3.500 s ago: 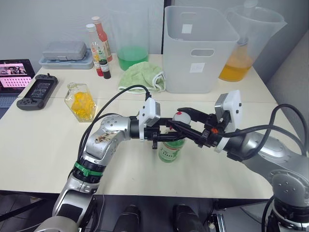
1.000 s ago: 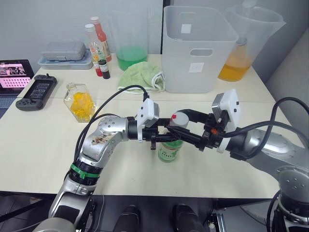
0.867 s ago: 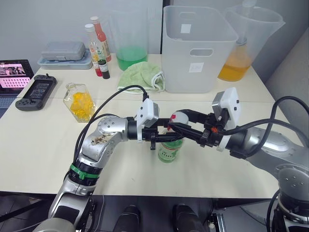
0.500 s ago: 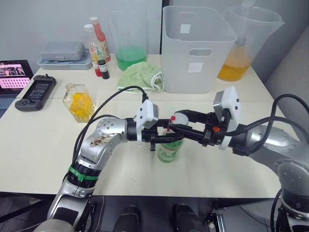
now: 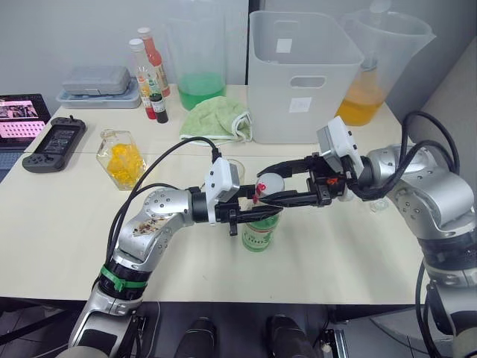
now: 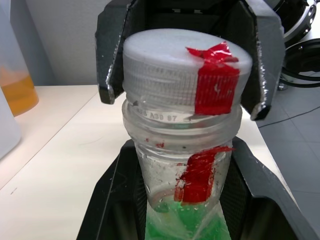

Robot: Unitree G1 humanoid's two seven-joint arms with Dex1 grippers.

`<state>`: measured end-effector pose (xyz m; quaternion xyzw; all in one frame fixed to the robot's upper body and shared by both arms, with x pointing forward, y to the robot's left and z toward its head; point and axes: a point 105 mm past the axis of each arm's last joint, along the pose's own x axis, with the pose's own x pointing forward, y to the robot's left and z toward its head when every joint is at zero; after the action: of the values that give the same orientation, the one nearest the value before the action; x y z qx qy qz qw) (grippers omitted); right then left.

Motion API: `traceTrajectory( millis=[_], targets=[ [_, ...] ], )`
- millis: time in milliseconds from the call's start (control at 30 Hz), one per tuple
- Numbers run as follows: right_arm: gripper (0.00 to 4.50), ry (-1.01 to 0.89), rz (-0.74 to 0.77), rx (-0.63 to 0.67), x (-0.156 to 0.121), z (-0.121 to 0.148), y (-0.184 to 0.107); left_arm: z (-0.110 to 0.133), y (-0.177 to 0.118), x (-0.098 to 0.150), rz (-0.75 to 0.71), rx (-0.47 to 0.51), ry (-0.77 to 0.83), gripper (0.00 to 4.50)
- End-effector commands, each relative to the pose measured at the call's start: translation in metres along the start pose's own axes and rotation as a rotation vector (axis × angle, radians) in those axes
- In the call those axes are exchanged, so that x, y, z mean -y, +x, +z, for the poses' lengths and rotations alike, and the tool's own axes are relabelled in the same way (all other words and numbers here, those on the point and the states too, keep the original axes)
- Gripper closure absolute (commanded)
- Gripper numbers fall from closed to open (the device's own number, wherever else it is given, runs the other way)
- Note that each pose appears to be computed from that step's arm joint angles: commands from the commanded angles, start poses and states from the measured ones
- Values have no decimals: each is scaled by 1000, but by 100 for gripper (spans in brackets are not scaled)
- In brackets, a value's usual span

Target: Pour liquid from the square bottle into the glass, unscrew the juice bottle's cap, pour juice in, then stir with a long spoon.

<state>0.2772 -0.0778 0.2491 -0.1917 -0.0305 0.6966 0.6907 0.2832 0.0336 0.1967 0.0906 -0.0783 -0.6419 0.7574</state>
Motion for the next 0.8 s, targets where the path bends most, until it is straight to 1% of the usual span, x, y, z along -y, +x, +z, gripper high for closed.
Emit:
traceTrajectory(
  millis=[33, 233, 333, 433, 567, 667, 733, 800],
  targets=[
    [279, 8, 22, 0, 0, 4, -3, -14, -3, -1, 32, -61, -29, 298],
    [279, 27, 6, 62, 2, 21, -8, -15, -3, -1, 28, -61, -30, 298],
    [279, 54, -35, 139, 8, 41, -19, -15, -2, -1, 20, -61, -29, 298],
    [283, 58, -87, 171, 14, 50, -32, -15, 0, -2, 16, -59, -29, 298],
    [290, 59, -109, 175, 14, 52, -38, -15, 1, -1, 11, -56, -29, 298],
    [290, 59, -185, 191, 17, 53, -51, -15, 2, -1, 5, -54, -30, 298],
    [290, 66, -277, 170, 23, 45, -65, -15, 2, 0, 2, -53, -30, 298],
    [290, 81, -399, 135, 32, 32, -80, -15, 2, 0, 0, -53, -31, 298]
  ],
)
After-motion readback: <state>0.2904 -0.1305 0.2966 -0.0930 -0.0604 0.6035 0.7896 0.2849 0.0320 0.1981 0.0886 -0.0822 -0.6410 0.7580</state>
